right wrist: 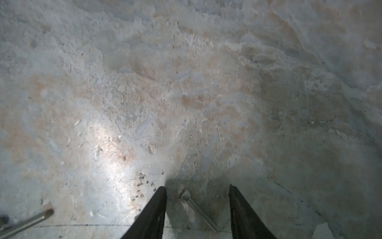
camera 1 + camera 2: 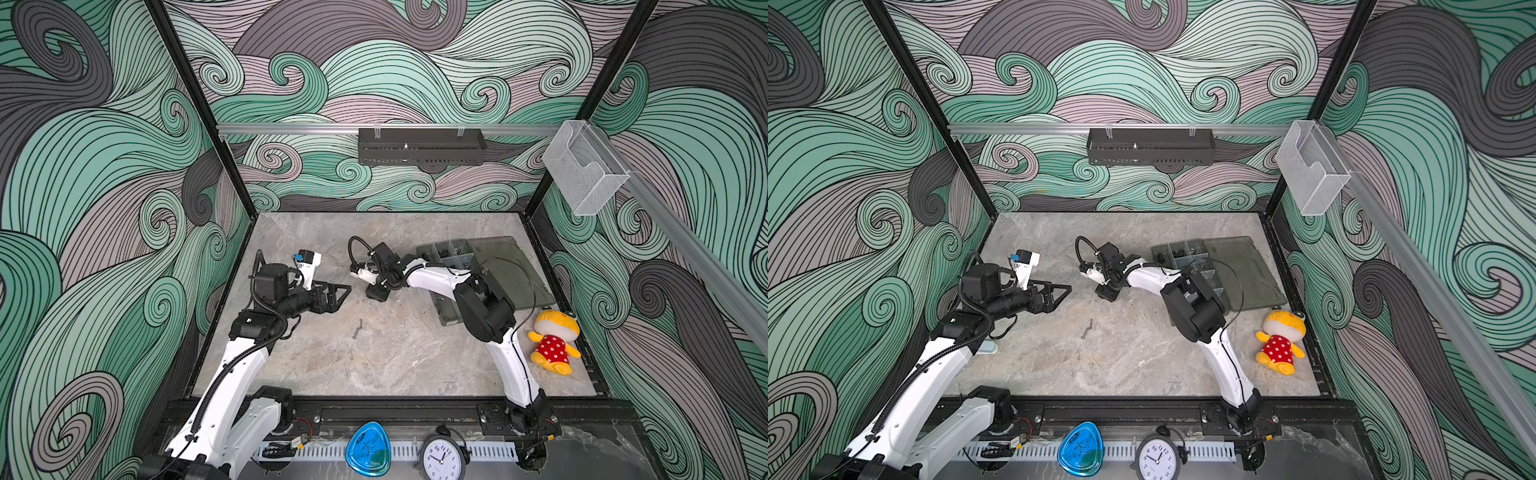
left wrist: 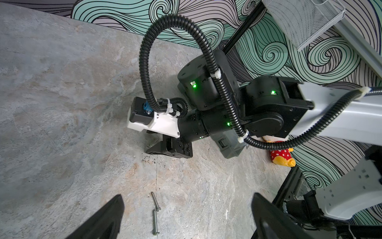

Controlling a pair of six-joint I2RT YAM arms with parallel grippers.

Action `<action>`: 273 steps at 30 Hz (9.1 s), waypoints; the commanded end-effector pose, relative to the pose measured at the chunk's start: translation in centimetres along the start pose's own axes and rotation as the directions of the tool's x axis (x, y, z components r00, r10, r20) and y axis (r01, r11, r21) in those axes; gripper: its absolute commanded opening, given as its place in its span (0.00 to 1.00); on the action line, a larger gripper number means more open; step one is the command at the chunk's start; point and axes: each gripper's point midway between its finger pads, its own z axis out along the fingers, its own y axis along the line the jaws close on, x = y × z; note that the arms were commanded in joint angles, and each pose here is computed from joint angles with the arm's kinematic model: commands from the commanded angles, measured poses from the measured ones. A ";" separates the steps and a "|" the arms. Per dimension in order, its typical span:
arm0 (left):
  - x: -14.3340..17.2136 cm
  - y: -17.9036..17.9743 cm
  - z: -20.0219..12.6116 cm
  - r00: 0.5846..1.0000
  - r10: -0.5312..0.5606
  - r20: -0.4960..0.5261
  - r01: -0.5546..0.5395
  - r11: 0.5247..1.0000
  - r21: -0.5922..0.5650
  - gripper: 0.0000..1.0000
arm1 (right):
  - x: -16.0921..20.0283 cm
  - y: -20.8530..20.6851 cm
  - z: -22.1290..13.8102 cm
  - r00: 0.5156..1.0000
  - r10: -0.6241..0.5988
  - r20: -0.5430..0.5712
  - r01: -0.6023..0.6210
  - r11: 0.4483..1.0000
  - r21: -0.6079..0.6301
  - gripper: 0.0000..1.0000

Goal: Sort the screws and nuts into containers
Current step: Pick up the screw from the center of the table, then place the screw into the container, then pick up the screw from the center of the table, then place the screw into the container, then pick up the screw from the center of the table, then place the screw into the container.

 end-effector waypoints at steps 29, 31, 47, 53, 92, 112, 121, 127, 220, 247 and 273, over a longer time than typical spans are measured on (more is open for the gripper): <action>-0.1 -0.2 -0.3 1.000 -0.014 0.020 0.013 1.000 0.024 0.99 | 4.1 0.1 -2.1 0.985 0.167 -0.050 -0.169 0.985 -0.034 0.00; 0.0 -0.2 -0.2 1.000 -0.015 0.018 0.015 1.000 0.024 0.99 | 3.8 -0.6 -3.4 0.975 0.221 -0.014 -0.221 0.975 -0.012 0.00; 4.2 -5.1 3.5 0.971 -0.025 -0.237 0.091 0.957 0.274 0.99 | 13.6 -5.5 -15.8 0.738 0.663 0.121 -0.670 0.702 0.241 0.00; 4.1 -5.2 3.3 0.976 0.000 -0.217 0.058 0.963 0.262 0.99 | 17.1 -4.8 -15.3 0.704 0.707 0.066 -0.695 0.666 0.272 0.00; 3.5 -0.4 -2.9 0.983 -0.172 -0.069 0.156 0.969 -0.193 0.99 | 5.9 6.3 -12.8 0.620 0.777 0.111 -0.782 0.623 0.011 0.39; 6.1 -1.2 -7.8 0.971 -0.234 -0.045 0.215 0.943 -0.255 0.99 | 1.1 12.4 -3.0 0.665 0.741 -0.095 -0.741 0.670 0.034 0.40; 5.6 -2.1 -7.8 0.981 -0.192 -0.017 0.186 0.963 -0.197 0.99 | 1.9 12.1 -1.2 0.674 0.730 -0.115 -0.724 0.683 0.098 0.38; 5.6 -2.2 -7.8 0.983 -0.185 -0.011 0.180 0.966 -0.187 0.99 | 3.9 11.1 -1.1 0.689 0.707 -0.160 -0.671 0.706 0.226 0.38; 7.7 -3.8 -10.2 0.978 -0.204 -0.054 0.190 0.964 -0.185 0.98 | 0.8 15.2 -3.7 0.637 0.758 -0.139 -0.747 0.651 0.131 0.48; 7.3 -4.7 -10.2 0.987 -0.161 -0.021 0.157 0.981 -0.115 0.99 | 5.8 14.5 -2.1 0.580 0.783 -0.227 -0.717 0.622 0.315 0.09; 3.6 -6.8 0.9 0.969 -0.139 -0.206 0.150 0.988 0.039 0.99 | 14.1 -2.0 -16.4 0.575 0.815 0.068 -0.783 0.525 0.334 0.01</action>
